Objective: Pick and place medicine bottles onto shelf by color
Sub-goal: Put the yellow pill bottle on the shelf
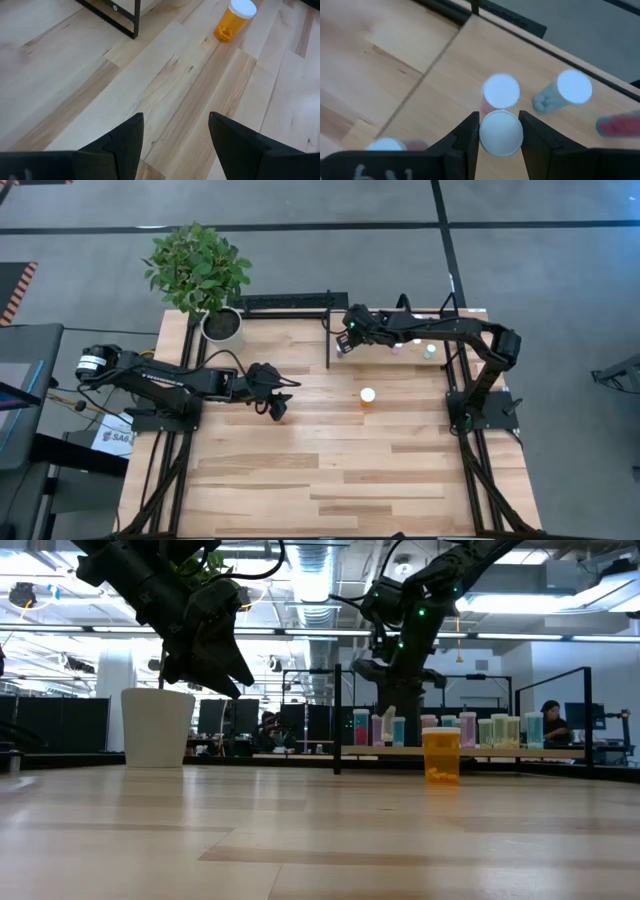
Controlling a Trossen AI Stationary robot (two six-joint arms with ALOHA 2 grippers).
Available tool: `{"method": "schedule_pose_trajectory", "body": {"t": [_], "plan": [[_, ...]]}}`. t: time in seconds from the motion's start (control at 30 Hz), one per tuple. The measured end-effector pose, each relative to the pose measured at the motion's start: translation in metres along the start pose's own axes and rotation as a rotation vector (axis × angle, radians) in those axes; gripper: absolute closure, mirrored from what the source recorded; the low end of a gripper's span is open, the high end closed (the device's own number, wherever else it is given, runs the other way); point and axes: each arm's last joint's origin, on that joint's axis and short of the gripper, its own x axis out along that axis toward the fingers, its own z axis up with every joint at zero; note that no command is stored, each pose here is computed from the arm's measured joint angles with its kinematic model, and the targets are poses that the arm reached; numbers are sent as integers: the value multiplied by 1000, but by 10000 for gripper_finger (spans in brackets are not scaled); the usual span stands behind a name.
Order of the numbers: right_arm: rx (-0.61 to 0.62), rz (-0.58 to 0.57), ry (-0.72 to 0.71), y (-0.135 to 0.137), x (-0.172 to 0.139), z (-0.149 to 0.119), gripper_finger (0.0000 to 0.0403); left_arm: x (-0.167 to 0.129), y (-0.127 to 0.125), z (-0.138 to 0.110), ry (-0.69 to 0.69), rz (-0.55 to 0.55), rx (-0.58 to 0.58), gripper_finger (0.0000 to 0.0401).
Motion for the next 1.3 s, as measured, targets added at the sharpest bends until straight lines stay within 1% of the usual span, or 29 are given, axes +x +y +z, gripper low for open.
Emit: {"method": "schedule_pose_trajectory", "body": {"t": [0.3, 0.57, 0.87, 1.0, 1.2, 1.3], "plan": [[-16, -1, 10, 1, 1, -4, 269, 0, 1, 1, -1, 3, -4, 191], [-98, 6, 3, 2, 0, -4, 266, 1, 2, 1, -2, 8, 1, 191], [-130, 32, -20, 7, -1, -3, 266, 1, 2, 1, -2, 8, 1, 191], [-190, 31, -20, 7, -1, -3, 268, 1, 2, 1, -2, 8, 12, 191], [-199, 41, -16, 7, -1, -3, 266, 1, 2, 1, -2, 8, 12, 191], [-226, 54, -17, 8, -1, -3, 265, 1, 2, 1, -2, 8, 12, 191]]}}
